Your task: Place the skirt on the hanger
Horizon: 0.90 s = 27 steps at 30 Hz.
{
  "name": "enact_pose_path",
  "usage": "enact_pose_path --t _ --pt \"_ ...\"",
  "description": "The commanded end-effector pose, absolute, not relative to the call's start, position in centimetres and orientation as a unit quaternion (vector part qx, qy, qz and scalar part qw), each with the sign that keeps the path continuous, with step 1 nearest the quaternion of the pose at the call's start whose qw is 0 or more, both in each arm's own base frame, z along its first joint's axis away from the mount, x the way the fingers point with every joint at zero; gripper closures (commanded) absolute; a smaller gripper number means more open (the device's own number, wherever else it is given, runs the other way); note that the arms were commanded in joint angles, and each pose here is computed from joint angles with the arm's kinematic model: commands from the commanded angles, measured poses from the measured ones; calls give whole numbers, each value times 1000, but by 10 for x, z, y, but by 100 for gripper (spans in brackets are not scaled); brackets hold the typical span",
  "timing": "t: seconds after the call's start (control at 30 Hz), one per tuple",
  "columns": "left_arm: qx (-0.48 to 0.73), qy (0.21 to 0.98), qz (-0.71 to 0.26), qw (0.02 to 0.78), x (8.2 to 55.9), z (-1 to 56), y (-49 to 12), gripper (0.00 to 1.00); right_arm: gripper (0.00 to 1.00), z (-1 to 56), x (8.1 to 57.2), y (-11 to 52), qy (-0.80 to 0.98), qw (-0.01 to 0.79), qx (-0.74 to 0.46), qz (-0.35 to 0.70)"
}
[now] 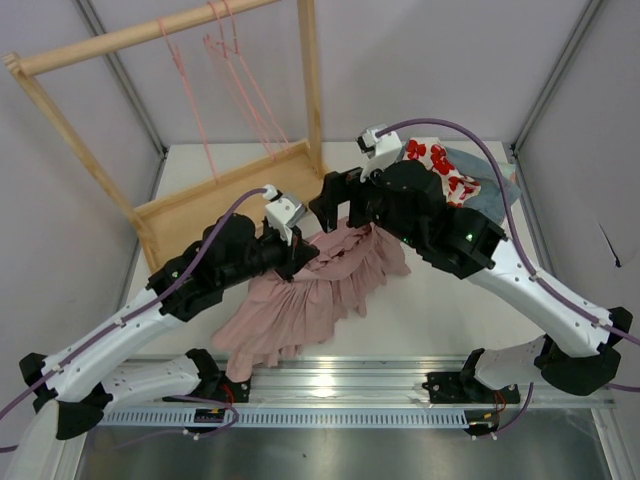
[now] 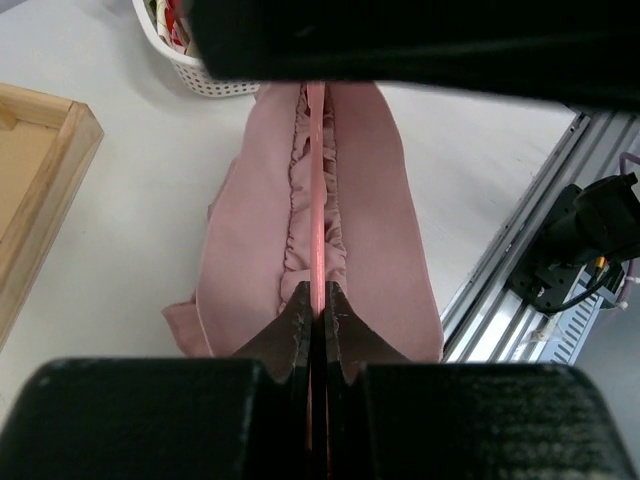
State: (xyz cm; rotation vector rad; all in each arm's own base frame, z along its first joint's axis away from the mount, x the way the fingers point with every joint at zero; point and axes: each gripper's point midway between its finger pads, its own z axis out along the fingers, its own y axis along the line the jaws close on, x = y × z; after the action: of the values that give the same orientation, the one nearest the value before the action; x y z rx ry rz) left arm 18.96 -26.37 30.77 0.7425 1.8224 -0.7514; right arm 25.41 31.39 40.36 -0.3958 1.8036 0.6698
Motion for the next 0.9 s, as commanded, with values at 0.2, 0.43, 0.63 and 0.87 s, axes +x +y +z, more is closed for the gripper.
enact_pose_path --t 0.2,0.43,0.63,0.87 --pt "271 744 -325 518 185 330 -251 100 1 485 213 271 721 571 -131 370" --pt "216 779 -309 501 165 313 -207 100 1 478 228 211 724 606 -36 328" --pt "152 824 -270 475 147 285 -160 100 1 447 252 182 752 602 39 266" --pt "60 867 -200 452 141 260 -115 100 1 406 268 201 786 560 40 259"
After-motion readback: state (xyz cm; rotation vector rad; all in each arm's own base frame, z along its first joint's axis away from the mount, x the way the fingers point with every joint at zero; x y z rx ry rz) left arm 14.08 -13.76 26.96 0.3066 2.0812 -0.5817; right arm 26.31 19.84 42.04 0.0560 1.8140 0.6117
